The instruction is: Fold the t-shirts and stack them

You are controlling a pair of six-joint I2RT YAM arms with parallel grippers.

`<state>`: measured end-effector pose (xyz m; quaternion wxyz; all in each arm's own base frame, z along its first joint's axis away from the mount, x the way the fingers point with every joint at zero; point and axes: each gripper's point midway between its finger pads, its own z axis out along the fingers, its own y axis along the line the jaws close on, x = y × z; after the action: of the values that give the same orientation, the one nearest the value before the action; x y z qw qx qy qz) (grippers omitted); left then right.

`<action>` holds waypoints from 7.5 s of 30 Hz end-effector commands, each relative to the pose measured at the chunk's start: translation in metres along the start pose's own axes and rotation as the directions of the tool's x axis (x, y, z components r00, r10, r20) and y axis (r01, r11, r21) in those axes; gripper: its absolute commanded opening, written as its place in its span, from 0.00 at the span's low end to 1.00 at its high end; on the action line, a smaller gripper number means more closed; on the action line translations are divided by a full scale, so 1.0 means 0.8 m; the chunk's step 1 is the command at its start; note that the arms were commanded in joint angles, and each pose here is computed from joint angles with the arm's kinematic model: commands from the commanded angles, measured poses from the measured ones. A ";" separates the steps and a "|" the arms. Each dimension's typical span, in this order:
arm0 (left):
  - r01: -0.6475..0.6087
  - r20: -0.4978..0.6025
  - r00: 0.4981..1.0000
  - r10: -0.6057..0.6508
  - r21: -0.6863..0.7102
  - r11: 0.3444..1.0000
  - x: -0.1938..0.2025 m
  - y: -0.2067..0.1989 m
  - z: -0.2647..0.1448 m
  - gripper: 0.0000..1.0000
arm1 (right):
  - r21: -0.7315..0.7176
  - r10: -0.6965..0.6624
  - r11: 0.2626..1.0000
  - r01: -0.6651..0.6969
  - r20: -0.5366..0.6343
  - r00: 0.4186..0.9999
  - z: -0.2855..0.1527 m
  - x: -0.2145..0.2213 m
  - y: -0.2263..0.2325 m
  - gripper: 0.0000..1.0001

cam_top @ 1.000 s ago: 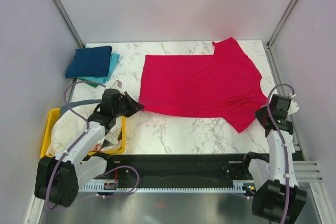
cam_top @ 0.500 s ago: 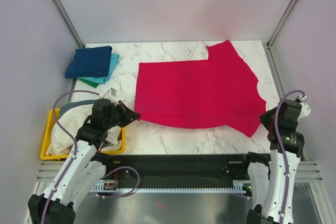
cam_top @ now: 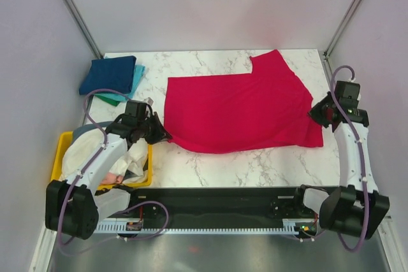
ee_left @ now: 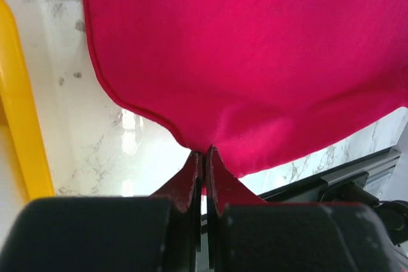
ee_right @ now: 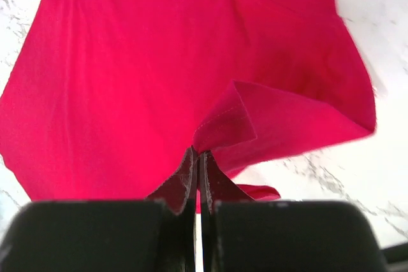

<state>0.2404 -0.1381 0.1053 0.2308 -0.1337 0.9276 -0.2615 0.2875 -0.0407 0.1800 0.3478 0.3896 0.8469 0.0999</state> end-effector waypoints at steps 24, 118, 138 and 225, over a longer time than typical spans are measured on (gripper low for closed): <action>0.009 -0.048 0.999 -0.014 -0.112 0.994 -0.083 0.030 0.057 0.07 | -0.018 -0.225 0.974 0.224 -0.032 0.974 0.192 -0.075 0.125 0.00; -0.349 0.336 0.870 0.360 -0.096 0.932 -0.038 -0.028 -0.104 0.62 | -0.210 -0.277 0.924 0.320 0.207 0.938 0.150 -0.135 0.206 0.95; -0.363 0.271 0.886 0.377 -0.103 0.926 -0.035 -0.023 -0.074 0.60 | -0.061 -0.449 0.888 0.456 0.104 0.887 0.437 -0.121 0.207 0.75; -0.127 0.226 0.958 0.174 -0.208 0.970 -0.194 0.004 0.092 0.02 | -0.310 -0.197 0.894 0.322 0.374 0.906 0.028 -0.052 0.111 0.00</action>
<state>0.4156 -0.1079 0.0960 0.3320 -0.1208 0.9274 -0.1226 0.3780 -0.0045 0.1970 0.5123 0.1915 0.8242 0.1468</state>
